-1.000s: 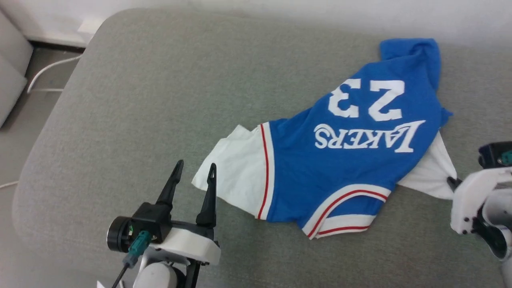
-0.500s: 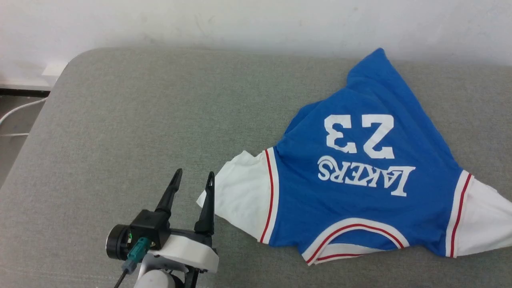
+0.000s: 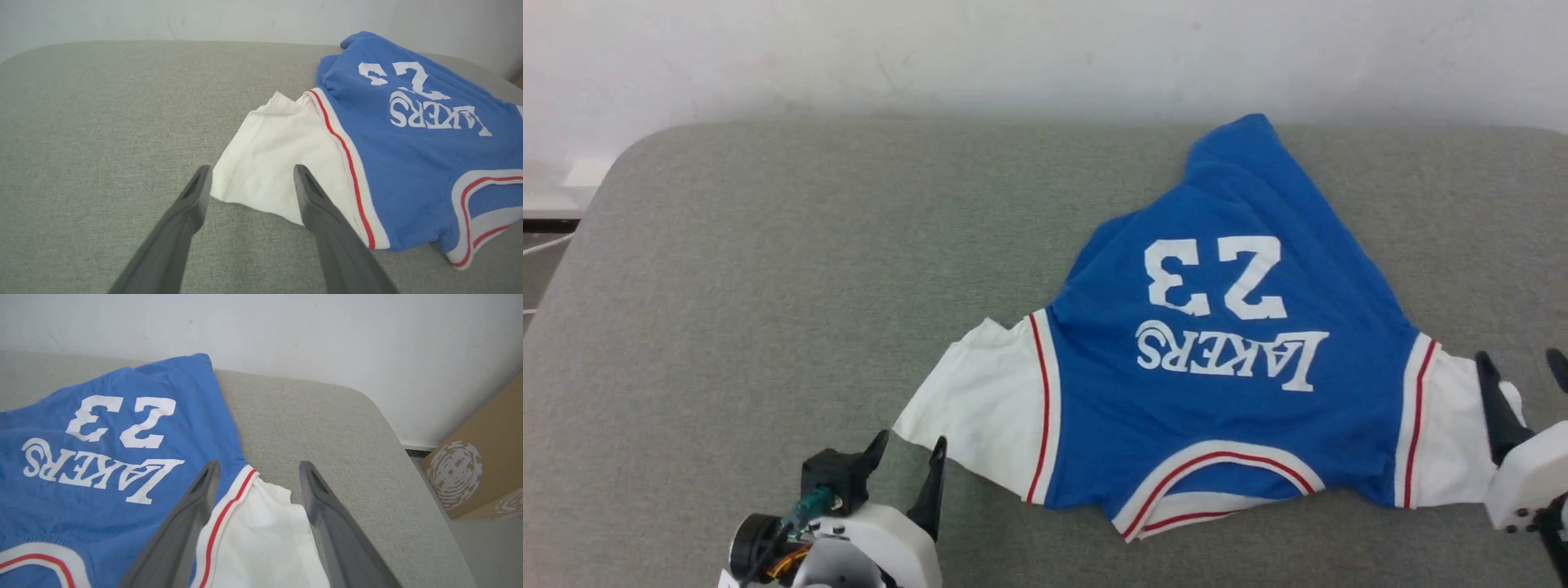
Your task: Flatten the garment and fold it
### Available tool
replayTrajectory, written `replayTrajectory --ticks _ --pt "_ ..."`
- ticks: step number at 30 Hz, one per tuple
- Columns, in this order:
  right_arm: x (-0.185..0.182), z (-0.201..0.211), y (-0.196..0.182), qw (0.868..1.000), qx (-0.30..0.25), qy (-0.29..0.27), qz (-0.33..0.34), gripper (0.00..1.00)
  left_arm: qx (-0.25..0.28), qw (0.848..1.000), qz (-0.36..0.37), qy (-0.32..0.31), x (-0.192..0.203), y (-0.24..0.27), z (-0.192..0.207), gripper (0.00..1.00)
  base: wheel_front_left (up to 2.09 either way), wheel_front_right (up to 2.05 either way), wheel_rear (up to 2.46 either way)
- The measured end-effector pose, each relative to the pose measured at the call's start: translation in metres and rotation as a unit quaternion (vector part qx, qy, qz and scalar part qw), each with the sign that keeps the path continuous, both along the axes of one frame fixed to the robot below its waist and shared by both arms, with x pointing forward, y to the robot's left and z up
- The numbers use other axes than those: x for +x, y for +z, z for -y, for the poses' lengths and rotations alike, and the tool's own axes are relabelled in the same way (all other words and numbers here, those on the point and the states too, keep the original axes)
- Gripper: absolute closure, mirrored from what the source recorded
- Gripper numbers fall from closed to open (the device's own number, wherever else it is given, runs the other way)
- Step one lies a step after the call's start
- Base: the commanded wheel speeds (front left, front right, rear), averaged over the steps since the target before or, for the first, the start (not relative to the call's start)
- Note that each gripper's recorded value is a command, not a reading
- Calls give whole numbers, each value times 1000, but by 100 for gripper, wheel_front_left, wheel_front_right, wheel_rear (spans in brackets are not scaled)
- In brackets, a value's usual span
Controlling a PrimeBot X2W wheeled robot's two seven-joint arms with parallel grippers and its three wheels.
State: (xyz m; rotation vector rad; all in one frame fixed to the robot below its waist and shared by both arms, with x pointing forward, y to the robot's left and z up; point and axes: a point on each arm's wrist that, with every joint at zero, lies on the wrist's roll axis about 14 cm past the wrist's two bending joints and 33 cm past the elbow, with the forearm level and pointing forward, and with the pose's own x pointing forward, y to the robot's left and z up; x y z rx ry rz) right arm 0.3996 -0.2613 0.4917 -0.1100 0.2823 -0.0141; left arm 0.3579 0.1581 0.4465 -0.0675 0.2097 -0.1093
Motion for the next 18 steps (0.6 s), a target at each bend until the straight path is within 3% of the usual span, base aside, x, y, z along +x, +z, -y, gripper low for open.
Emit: replayTrajectory --ticks 5,12,18 --pt "-17 -20 11 998 35 -1 49 0 26 996 -87 -3 6 -25 -7 0 0 0 0" --pt "-39 -19 -9 997 58 -30 30 0 81 982 -173 -6 21 -54 -21 0 0 0 0" --pt "-46 -10 -28 997 63 -50 5 0 98 973 -207 -18 32 -73 -20 0 0 0 0"
